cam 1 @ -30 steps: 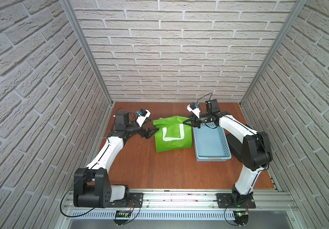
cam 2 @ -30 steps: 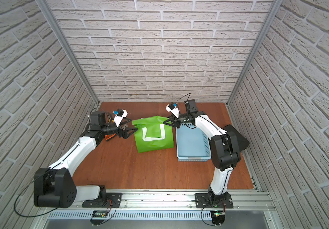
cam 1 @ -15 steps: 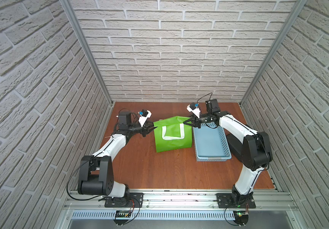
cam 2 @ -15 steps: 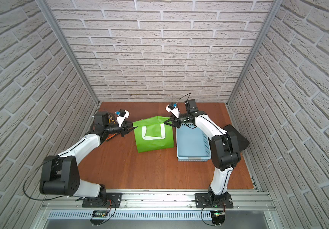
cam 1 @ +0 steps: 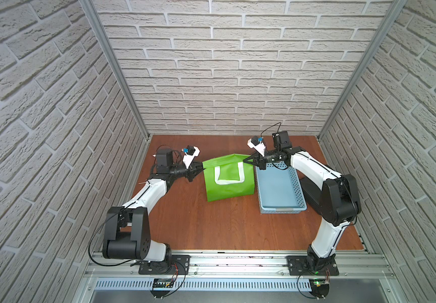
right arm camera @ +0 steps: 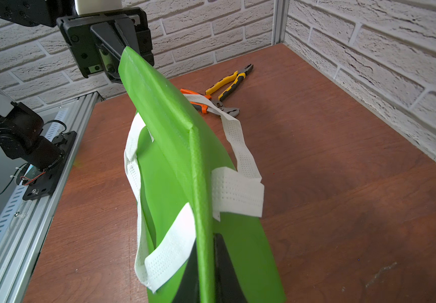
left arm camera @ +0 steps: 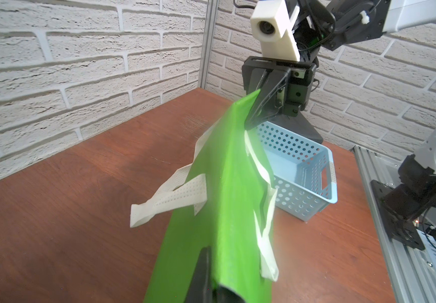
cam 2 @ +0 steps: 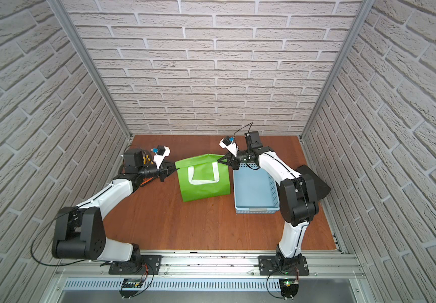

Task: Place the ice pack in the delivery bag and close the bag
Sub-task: Seal the delivery bag at the center of the board.

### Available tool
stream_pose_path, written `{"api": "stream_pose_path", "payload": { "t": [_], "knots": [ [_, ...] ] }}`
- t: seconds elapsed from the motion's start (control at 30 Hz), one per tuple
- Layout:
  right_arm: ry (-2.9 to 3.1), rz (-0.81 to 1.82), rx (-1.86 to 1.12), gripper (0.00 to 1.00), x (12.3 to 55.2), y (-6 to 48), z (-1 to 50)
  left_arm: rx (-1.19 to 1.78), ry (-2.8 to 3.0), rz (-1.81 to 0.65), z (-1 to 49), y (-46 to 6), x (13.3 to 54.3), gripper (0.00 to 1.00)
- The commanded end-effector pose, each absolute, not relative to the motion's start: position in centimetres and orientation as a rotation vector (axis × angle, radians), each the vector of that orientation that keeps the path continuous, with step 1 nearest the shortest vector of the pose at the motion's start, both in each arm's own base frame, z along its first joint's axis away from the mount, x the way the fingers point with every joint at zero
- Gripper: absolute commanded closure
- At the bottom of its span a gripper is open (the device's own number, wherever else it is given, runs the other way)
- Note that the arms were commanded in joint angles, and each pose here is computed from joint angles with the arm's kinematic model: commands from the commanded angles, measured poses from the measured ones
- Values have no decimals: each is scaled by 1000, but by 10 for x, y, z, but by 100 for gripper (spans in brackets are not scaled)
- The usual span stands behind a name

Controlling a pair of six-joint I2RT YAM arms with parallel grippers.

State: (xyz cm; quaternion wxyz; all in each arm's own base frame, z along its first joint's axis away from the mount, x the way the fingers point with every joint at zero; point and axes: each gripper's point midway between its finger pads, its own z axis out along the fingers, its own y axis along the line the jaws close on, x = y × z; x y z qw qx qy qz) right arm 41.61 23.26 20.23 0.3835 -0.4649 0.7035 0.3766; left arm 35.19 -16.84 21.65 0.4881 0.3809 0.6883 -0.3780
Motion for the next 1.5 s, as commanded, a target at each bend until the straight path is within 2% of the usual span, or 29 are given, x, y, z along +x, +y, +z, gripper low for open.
{"api": "stream_pose_path", "payload": {
  "t": [0.0,0.03,0.1,0.4,0.6,0.67,0.9,1.1,1.23,1.33,1.47],
  "knots": [
    [1722,921,-1197,97,418,227,221,939,1609,-898,232,-165,349,99],
    [1715,915,-1201,97,418,227,222,932,1617,-897,233,-163,349,90],
    [1708,909,-1205,97,416,226,223,914,1635,-903,234,-161,347,78],
    [1704,893,-1206,97,417,225,224,752,1749,-873,247,-138,329,49],
    [1698,889,-1208,97,417,226,226,659,1776,-869,262,-137,332,13],
    [1698,889,-1210,97,417,226,226,664,1773,-872,269,-142,339,9],
    [1700,885,-1209,97,416,226,227,780,1791,-994,268,-175,361,11],
    [1692,871,-1210,97,417,226,230,845,1825,-1088,252,-188,369,25],
    [1672,852,-1237,97,416,226,231,893,1828,-1110,244,-190,369,36],
    [1672,849,-1239,97,416,225,231,928,1823,-1115,237,-191,366,53],
    [1677,843,-1244,95,415,224,232,974,1789,-1102,232,-191,361,71]
  ]
}}
